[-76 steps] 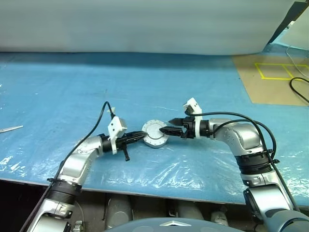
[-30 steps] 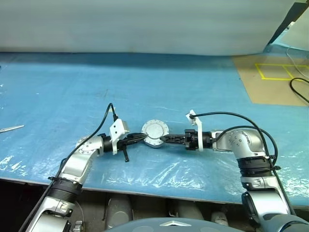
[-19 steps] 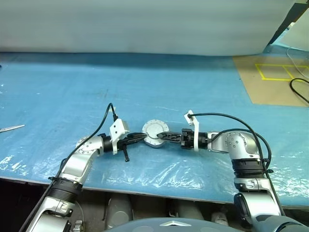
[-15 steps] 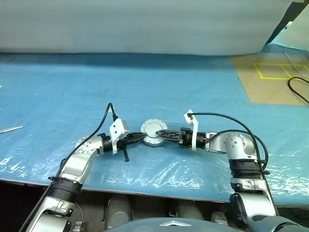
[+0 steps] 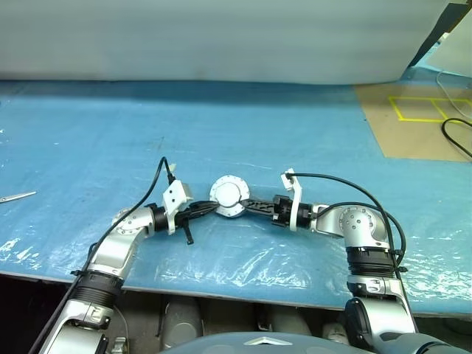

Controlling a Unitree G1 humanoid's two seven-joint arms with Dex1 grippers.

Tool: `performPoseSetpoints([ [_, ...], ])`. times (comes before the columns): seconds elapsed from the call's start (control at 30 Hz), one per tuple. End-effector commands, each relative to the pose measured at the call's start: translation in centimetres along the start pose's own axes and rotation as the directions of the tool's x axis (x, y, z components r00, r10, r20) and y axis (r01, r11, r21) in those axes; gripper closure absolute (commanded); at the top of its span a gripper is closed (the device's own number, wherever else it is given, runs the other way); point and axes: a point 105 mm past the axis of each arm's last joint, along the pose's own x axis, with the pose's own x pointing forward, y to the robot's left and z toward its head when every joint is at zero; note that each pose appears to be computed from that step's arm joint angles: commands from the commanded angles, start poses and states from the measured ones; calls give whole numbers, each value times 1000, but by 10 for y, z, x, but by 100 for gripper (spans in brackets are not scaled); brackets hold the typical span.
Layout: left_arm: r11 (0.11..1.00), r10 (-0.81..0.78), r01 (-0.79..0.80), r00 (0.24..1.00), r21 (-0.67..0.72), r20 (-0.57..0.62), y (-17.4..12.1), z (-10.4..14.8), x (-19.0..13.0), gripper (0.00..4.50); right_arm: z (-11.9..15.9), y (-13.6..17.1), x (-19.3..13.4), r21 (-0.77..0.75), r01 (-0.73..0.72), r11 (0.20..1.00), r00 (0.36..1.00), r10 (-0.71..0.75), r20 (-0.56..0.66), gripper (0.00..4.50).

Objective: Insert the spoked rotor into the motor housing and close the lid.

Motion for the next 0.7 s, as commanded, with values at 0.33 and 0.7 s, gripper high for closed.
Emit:
performPoseSetpoints([
  [0.33,996,36,-16,970,-86,241,-2,66,-16,450,1,4,10,-5,-15,1000,1000,15,-6,335],
  [0.7,916,257,-136,921,-377,293,18,84,-79,450,24,28,9,-6,-146,989,988,146,50,335],
])
